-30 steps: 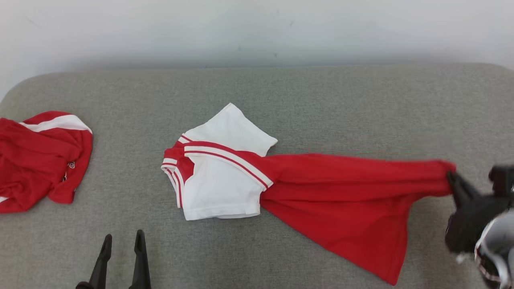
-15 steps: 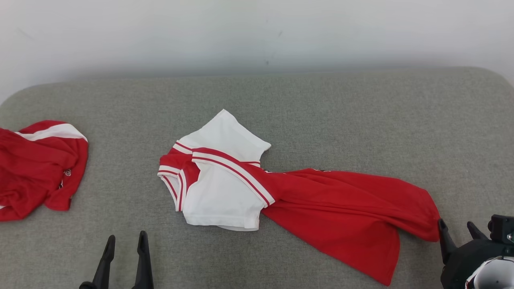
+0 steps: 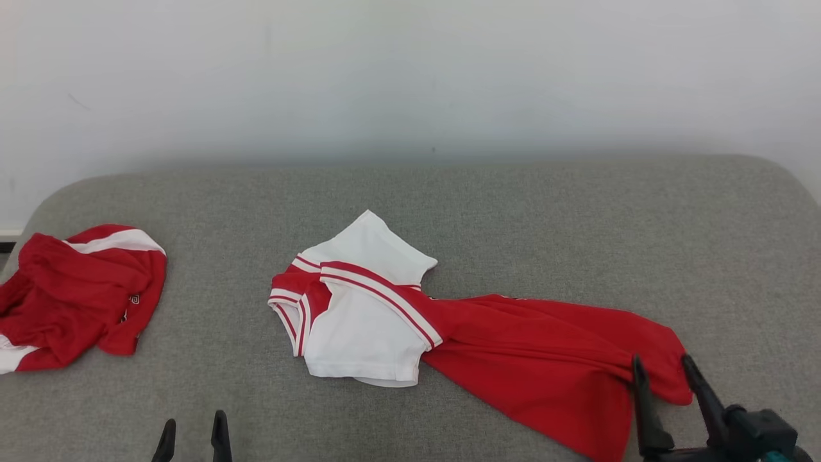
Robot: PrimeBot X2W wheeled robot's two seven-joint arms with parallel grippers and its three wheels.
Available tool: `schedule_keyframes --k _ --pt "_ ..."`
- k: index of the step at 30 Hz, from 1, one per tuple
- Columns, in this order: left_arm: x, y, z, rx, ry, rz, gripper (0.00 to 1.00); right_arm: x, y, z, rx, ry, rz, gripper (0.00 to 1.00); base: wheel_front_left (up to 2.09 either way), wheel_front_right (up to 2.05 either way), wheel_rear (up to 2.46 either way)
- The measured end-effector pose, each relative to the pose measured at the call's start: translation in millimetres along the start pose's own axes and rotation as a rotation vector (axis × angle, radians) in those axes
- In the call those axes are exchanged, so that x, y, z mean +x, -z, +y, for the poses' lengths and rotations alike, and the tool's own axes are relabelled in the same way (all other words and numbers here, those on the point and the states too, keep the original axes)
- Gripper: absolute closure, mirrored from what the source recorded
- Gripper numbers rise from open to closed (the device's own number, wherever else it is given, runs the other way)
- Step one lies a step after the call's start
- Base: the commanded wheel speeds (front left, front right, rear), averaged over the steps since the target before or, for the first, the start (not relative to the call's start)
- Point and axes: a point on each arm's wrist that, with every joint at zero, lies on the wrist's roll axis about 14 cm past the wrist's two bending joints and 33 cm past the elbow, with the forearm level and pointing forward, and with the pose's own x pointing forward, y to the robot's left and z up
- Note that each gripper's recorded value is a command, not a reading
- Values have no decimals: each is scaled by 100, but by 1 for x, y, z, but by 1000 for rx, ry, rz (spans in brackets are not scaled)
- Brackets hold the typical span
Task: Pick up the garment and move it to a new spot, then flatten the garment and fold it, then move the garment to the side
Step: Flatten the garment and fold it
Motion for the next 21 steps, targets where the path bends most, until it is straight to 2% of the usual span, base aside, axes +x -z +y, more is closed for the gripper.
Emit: schedule_keyframes --k 3,12,21 --pt "-4 -3 -2 16 9 -9 0 -8 -3 14 9 -36 -37 0 0 0 0" --pt "-17 -1 -4 59 24 -1 0 -28 10 36 24 -88 -27 0 0 0 0" --pt "-27 2 -3 67 23 9 0 -37 13 35 25 -79 -29 0 0 0 0"
